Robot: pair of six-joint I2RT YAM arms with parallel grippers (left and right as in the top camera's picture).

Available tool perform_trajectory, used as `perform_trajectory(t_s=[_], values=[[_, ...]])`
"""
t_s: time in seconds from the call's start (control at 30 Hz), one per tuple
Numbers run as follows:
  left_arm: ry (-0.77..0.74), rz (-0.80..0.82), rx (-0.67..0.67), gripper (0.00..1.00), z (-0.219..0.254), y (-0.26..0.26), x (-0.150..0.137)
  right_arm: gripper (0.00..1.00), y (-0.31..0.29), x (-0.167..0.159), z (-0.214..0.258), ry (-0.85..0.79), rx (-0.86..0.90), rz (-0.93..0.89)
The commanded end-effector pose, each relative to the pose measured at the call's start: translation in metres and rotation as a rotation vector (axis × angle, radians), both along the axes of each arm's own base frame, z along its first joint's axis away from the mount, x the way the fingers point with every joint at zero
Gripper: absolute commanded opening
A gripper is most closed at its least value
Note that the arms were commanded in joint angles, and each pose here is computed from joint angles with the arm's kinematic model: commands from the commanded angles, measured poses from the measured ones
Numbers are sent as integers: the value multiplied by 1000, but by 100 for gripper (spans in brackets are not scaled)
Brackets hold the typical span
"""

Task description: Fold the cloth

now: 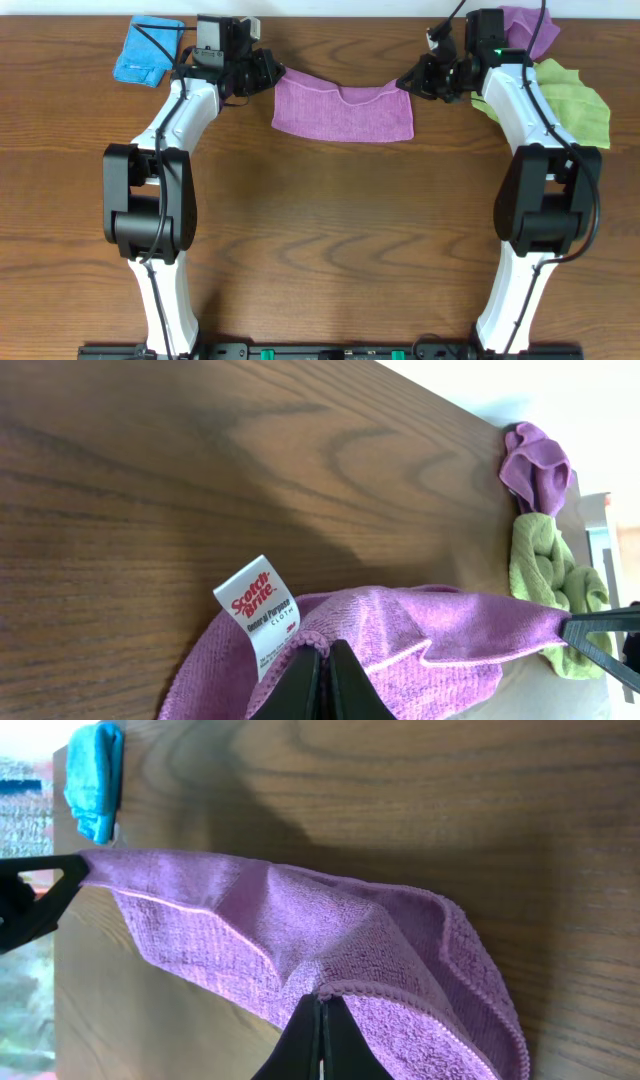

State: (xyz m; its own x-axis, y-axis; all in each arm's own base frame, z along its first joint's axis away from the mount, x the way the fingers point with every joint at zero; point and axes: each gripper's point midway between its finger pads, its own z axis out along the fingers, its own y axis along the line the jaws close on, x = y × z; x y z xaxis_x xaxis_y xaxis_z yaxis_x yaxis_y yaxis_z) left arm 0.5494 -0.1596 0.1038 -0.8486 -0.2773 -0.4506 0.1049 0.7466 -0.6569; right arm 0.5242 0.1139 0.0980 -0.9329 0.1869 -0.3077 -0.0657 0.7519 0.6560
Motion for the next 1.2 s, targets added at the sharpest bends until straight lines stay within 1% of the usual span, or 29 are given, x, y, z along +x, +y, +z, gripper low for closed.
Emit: perform_trajectory(t_s=[0.0,0.17,0.27,0.47,0.77,1.03,1.07,1.13,1.17], values=[[29,19,8,6,-15,3,5,2,-8,3,-7,26,-21,-33],[131,-15,1,6,-36,0,-14,2,-15,-15,-20,107,-73,-31],[155,-30,16,6,-41,1,-20,1,-23,-25,-29,154,-134,-34],[162,-29,20,6,-42,2,-21,2,-24,-30,-31,166,-141,-20],[220,-1,46,6,-51,13,-29,2,-28,-35,-34,185,-166,-12],[221,6,43,6,-51,17,-28,2,-28,-41,-36,191,-177,14],[221,6,43,6,-51,17,-28,10,-28,-42,-36,193,-179,20],[220,4,41,6,-51,16,-28,41,-28,-45,-37,196,-184,34],[220,1,38,7,-50,16,-28,51,-28,-46,-37,198,-185,39]])
